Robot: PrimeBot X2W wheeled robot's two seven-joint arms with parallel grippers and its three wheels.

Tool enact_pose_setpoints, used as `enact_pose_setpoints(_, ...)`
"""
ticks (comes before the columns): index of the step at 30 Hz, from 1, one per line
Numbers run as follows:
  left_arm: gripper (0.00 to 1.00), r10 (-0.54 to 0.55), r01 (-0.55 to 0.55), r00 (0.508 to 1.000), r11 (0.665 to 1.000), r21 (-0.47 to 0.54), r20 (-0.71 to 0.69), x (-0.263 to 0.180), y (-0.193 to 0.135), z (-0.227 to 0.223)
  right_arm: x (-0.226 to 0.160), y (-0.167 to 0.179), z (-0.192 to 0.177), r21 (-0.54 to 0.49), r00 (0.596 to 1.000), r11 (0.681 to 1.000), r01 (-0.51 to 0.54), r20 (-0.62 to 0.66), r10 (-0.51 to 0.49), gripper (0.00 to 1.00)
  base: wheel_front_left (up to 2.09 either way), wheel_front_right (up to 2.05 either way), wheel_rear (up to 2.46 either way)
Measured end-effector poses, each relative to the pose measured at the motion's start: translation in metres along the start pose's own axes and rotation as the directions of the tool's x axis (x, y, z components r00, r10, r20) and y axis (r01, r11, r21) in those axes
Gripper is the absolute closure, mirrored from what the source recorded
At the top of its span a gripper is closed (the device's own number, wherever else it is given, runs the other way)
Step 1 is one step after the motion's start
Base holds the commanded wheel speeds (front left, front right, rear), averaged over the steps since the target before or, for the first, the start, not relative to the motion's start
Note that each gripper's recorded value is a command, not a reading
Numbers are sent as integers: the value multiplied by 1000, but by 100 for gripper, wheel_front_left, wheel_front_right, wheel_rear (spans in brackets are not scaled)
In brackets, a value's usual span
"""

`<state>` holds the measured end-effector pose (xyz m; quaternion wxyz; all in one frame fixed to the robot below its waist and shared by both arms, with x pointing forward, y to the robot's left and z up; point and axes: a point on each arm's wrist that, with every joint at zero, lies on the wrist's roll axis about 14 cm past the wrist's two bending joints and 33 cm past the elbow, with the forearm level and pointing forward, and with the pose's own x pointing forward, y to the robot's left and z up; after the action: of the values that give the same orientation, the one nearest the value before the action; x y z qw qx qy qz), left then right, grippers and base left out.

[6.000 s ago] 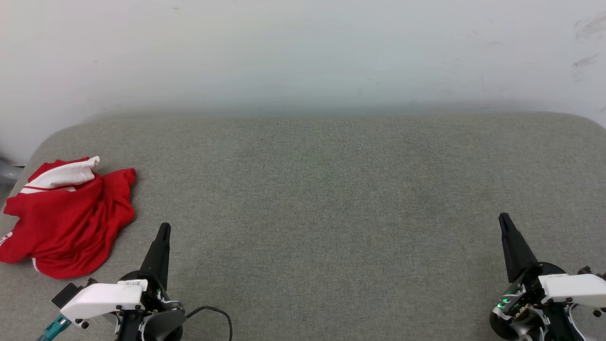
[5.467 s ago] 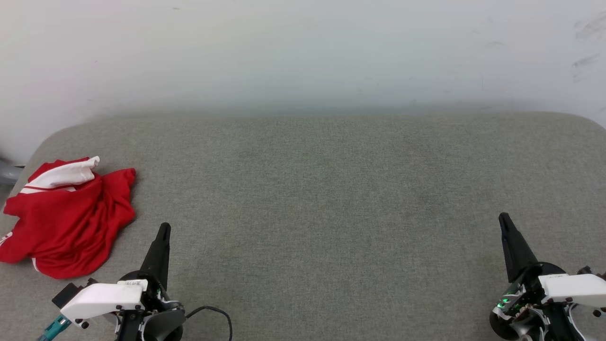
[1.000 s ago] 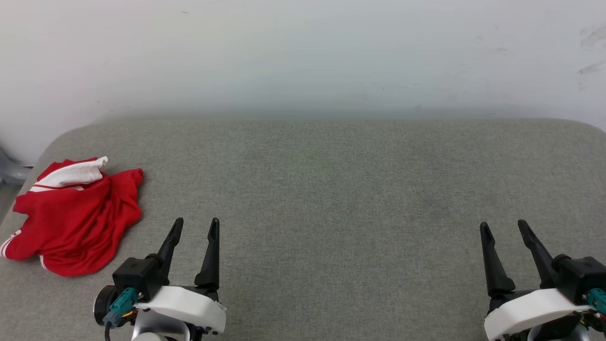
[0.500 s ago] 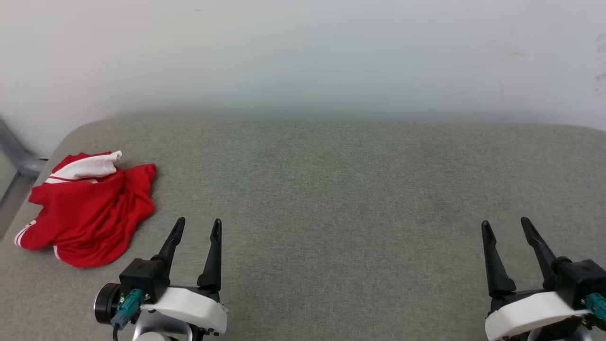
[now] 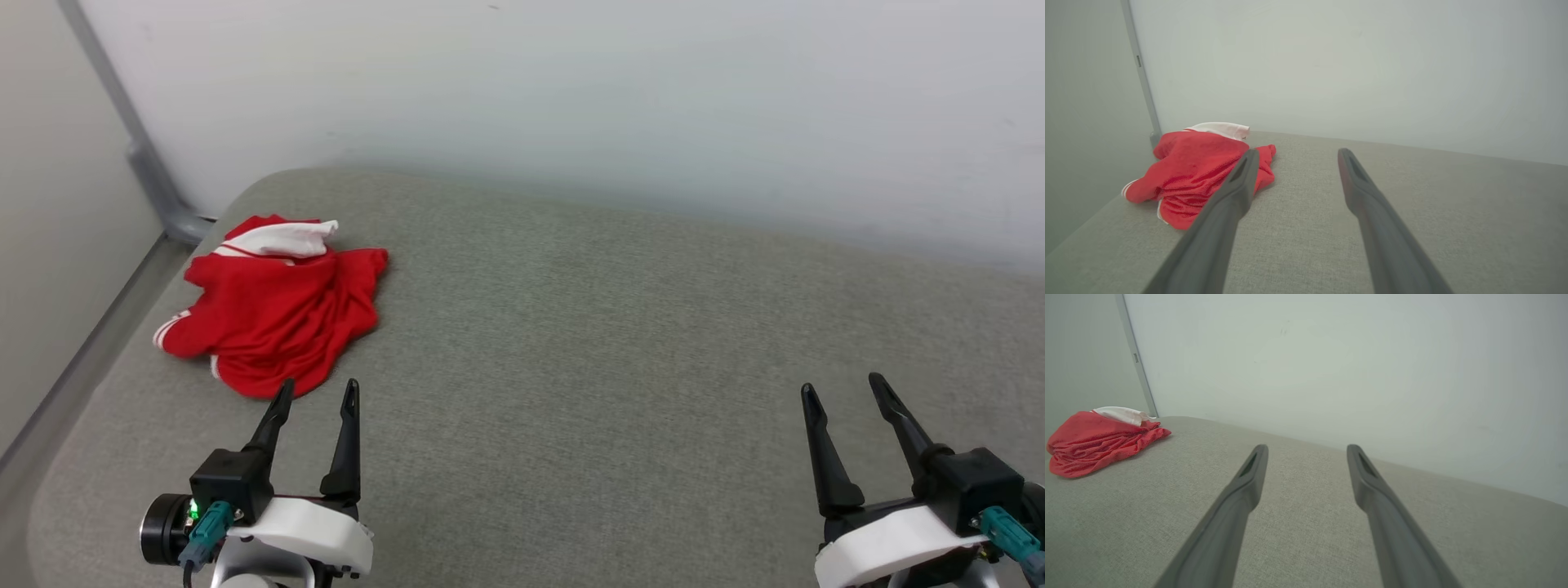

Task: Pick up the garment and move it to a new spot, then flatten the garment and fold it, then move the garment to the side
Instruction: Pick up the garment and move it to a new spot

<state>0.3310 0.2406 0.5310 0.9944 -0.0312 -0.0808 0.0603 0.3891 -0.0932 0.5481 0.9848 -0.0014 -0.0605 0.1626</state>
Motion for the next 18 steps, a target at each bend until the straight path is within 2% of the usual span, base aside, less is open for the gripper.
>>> enact_pose_setpoints(10,0,192,-192,981,981,10,16,-42,59,9,26,57,-2,32,985,985,-172,3,172,0,0,0,0)
enact_pose_setpoints(18,0,295,-295,955,955,19,27,-71,89,14,36,94,-1,35,961,960,-277,14,277,0,0,0,0)
